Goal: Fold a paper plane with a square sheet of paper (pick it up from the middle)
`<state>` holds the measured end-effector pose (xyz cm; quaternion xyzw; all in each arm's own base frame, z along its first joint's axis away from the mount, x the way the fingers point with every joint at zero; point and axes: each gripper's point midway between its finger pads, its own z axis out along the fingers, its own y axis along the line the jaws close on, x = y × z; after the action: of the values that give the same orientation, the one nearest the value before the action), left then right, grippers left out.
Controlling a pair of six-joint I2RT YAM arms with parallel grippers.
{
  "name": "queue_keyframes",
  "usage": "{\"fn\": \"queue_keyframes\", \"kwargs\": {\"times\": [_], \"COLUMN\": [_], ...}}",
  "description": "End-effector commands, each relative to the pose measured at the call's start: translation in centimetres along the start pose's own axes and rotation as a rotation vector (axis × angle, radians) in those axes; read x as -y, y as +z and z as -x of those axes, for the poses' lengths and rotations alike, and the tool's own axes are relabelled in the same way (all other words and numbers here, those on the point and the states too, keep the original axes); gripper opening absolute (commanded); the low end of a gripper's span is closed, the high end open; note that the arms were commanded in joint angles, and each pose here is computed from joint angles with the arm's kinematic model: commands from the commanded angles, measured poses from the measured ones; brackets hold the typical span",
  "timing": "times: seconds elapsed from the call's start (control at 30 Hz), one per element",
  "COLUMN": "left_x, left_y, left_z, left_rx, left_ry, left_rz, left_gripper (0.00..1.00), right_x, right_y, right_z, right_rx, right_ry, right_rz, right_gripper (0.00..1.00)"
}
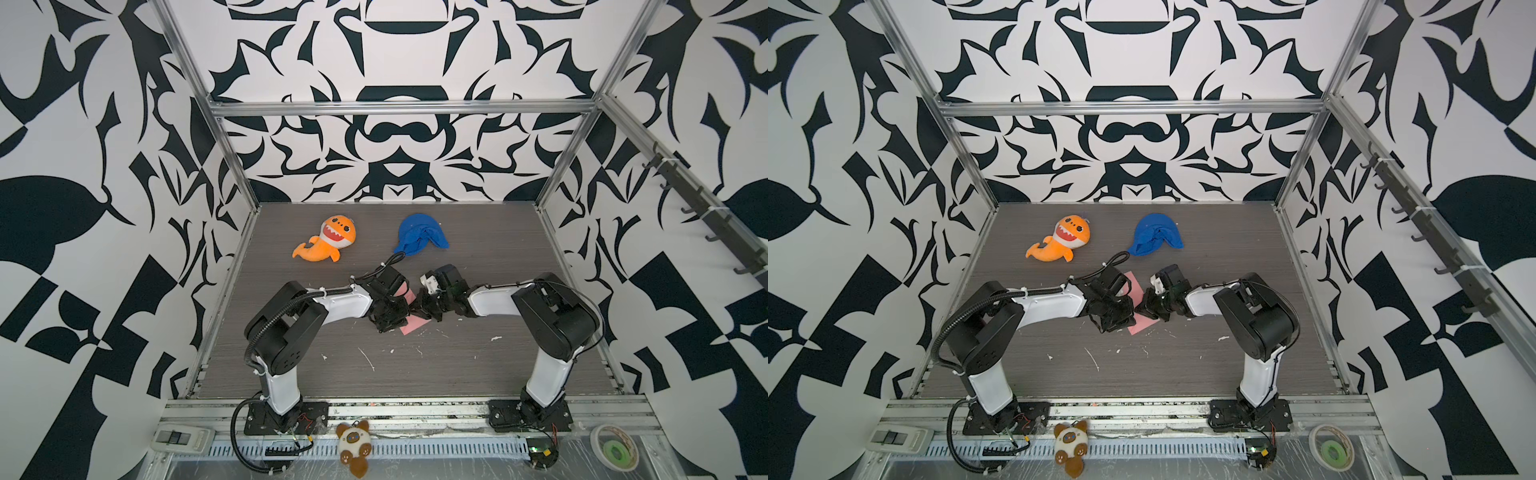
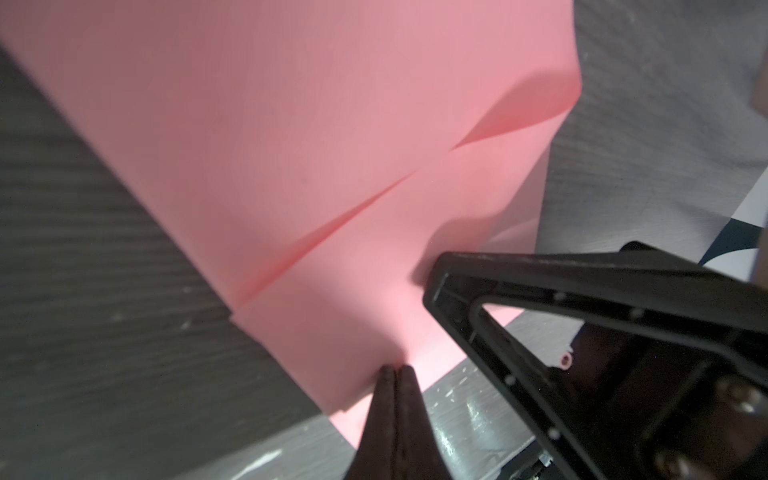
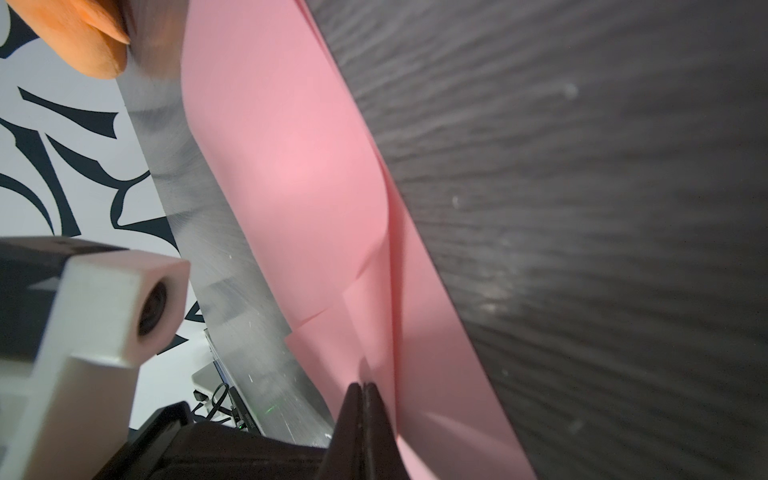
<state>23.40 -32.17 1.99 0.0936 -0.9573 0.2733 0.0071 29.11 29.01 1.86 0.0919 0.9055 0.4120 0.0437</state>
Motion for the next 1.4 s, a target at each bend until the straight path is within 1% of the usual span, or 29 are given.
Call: {"fn": "queue_keyframes", "kwargs": {"times": [0.0, 0.1, 0.2, 0.3, 0.43, 0.57, 0.67, 0.73, 0.8, 0.93, 1.1, 1.23, 1.37], "left_x": [-4.1, -5.0, -5.6, -6.0, -6.2, -6.2, -6.1, -6.2, -6.2, -6.5, -7.6, -7.6, -7.7], "left_y": [0.7, 0.7, 0.9, 0.9, 0.9, 0.8, 0.6, 0.3, 0.1, -0.3, -0.9, -1.1, -1.2], "left_z": [-2.3, -2.4, -2.5, -2.6, -2.6, -2.6, -2.6, -2.5, -2.3, -2.1, -1.7, -1.4, -1.5], "left_rx": [-0.056, -0.057, -0.064, -0.067, -0.070, -0.071, -0.074, -0.075, -0.075, -0.098, -0.130, -0.141, -0.153], "left_ry": [-0.040, -0.038, -0.033, -0.033, -0.030, -0.019, -0.003, 0.026, 0.070, 0.163, 0.239, 0.257, 0.278], "left_rz": [0.139, 0.176, 0.202, 0.216, 0.226, 0.231, 0.236, 0.251, 0.262, 0.282, 0.284, 0.264, 0.268], "left_gripper": [0.00, 0.00, 0.00, 0.00, 0.00, 0.00, 0.00, 0.00, 0.00, 0.00, 0.00, 0.00, 0.00], "right_x": [3.8, 2.2, 1.2, 1.0, 2.1, 4.3, 3.5, 2.2, 0.6, -1.6, -2.9, -2.5, -1.8], "right_y": [-0.2, -0.3, -0.4, -1.0, -1.9, -2.9, -4.3, -5.1, -5.4, -4.2, -2.5, -1.3, -1.0], "right_z": [-0.5, 0.1, 0.5, 1.7, 3.6, 5.9, 7.4, 7.8, 7.4, 4.7, 1.9, 1.2, 1.5], "right_rx": [-0.002, -0.038, -0.092, -0.085, -0.053, -0.018, 0.044, 0.075, 0.079, 0.011, -0.061, -0.101, -0.099], "right_ry": [0.047, -0.046, -0.179, -0.249, -0.272, -0.250, -0.275, -0.301, -0.327, -0.390, -0.404, -0.393, -0.391], "right_rz": [-0.132, -0.062, -0.063, -0.067, -0.095, -0.214, -0.236, -0.216, -0.145, -0.045, 0.059, 0.065, 0.033], "right_gripper": [0.07, 0.07, 0.06, 0.05, 0.05, 0.05, 0.05, 0.05, 0.05, 0.05, 0.04, 0.03, 0.03]}}
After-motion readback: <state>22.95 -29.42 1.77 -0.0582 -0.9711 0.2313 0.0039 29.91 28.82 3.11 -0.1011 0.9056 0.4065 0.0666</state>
